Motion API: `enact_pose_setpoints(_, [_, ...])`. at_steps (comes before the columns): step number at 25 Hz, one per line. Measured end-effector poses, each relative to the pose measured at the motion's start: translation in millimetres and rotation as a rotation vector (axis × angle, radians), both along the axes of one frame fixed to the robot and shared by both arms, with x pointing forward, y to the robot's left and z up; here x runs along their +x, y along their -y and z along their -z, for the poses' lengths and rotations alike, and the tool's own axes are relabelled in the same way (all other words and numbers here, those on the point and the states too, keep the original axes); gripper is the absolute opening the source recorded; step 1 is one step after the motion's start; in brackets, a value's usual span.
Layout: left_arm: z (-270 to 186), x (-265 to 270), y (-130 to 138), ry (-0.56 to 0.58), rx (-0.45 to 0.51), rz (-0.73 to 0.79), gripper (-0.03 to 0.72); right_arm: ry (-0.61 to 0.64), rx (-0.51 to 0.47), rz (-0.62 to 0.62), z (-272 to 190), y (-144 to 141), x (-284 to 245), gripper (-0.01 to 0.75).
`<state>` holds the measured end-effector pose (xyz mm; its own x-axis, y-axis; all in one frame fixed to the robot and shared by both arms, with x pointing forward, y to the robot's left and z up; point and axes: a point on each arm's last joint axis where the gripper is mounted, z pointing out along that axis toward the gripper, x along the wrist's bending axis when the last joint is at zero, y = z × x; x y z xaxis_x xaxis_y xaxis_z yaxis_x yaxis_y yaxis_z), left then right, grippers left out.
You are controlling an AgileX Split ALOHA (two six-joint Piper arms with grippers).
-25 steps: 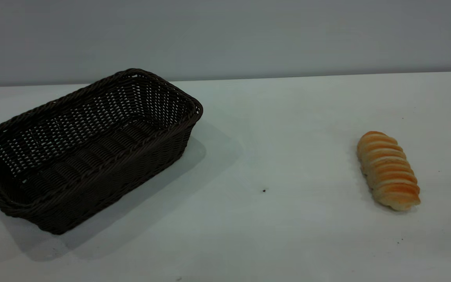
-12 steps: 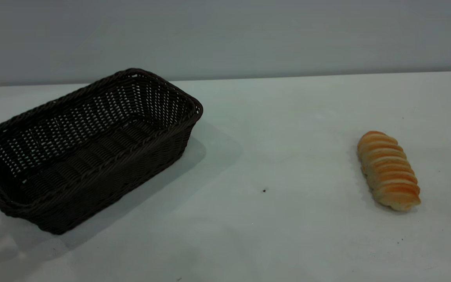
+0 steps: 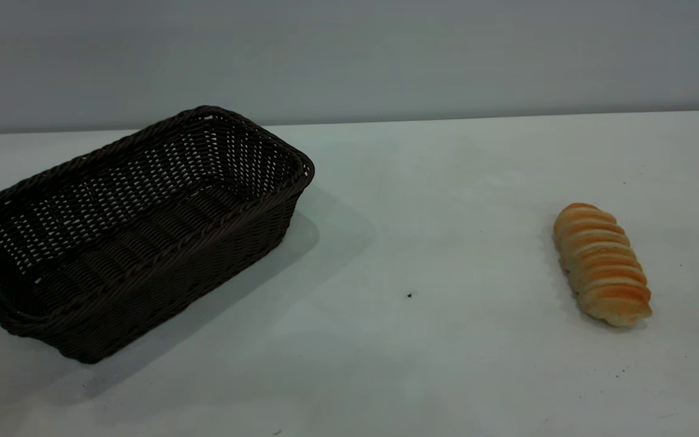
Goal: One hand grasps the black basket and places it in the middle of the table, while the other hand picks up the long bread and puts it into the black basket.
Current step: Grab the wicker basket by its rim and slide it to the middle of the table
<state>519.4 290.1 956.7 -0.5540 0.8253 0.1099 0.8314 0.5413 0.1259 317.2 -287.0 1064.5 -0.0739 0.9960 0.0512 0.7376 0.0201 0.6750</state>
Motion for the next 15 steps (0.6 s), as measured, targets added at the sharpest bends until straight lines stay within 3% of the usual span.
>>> enact_pose_setpoints(15, [58,27,1,-0.012,-0.097,-0.079,0.489,-0.001,0.006,-0.004,0,-1,0,0.315])
